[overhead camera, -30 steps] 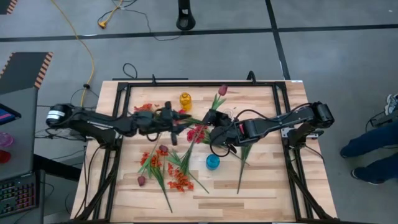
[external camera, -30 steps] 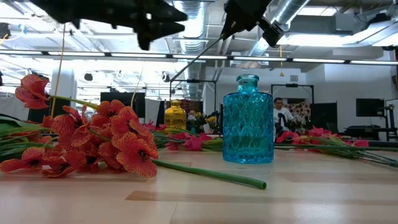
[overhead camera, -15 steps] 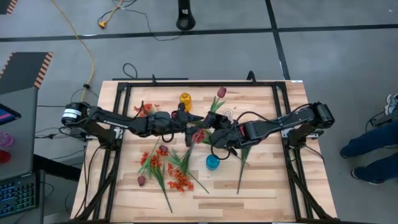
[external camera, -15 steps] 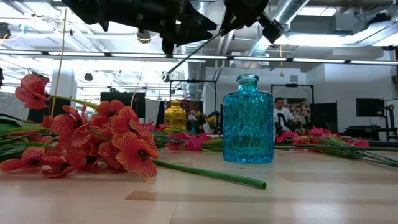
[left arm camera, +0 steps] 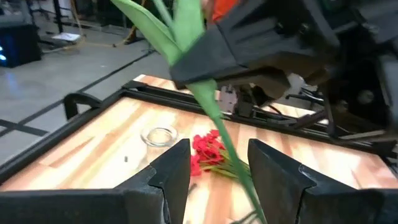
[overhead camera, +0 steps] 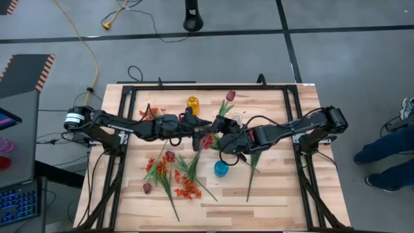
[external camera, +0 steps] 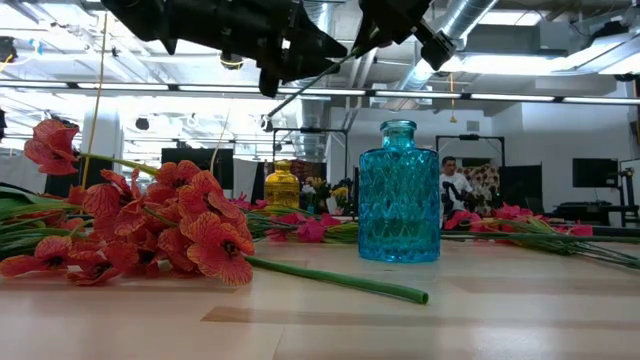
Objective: Sort flowers into vase by color
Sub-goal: Put the right dark red flower into the yellow vase
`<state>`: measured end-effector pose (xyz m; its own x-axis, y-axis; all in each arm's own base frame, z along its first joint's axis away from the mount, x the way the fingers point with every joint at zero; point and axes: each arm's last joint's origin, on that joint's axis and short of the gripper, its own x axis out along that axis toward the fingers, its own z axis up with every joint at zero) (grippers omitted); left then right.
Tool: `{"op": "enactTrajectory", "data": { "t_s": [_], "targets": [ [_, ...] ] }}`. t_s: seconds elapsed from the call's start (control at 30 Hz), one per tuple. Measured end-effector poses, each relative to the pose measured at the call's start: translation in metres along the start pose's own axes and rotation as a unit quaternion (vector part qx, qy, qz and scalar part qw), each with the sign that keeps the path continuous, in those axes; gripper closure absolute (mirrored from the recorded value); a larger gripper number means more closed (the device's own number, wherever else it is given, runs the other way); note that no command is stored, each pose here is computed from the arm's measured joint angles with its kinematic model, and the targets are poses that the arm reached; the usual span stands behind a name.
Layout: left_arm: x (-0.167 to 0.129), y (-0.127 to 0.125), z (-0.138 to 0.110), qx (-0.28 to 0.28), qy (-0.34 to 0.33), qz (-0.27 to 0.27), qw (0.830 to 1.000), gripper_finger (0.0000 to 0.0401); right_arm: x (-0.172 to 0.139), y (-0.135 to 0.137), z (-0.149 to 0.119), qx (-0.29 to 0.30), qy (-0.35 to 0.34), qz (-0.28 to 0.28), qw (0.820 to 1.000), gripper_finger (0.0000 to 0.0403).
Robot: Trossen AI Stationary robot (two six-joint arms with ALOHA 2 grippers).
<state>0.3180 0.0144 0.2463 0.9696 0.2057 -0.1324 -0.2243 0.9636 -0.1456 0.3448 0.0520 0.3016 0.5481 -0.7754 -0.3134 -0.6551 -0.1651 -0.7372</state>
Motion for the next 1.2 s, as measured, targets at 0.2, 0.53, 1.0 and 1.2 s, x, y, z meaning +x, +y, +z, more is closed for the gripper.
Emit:
{"op": "enactTrajectory", "data": {
  "t_s": [0.2, 0.53, 1.0, 1.2],
  "targets": [
    [0.0, -0.0001, -0.0025, -0.01, 0.014, -0.006, 1.0, 0.0253, 0.0, 0.0, 0.0, 0.0, 0.0, 0.0, 1.0, 0.0362],
    [-0.0002, -0.0002, -0.0055, -0.017, 0.031, -0.014, 0.999, 0.0302, 0.0, 0.0, 0.0, 0.0, 0.0, 0.0, 1.0, 0.0362],
    [-0.0002, -0.0001, -0.0055, 0.002, 0.031, -0.013, 0.999, 0.0398, 0.0001, -0.0003, -0.0001, 0.002, 0.0, -0.001, 1.0, 0.0352],
    [-0.0002, 0.0, -0.0054, 0.002, 0.03, -0.011, 0.999, 0.04, 0.0002, -0.005, -0.0004, 0.059, 0.001, -0.015, 0.998, 0.0334]
  ]
}}
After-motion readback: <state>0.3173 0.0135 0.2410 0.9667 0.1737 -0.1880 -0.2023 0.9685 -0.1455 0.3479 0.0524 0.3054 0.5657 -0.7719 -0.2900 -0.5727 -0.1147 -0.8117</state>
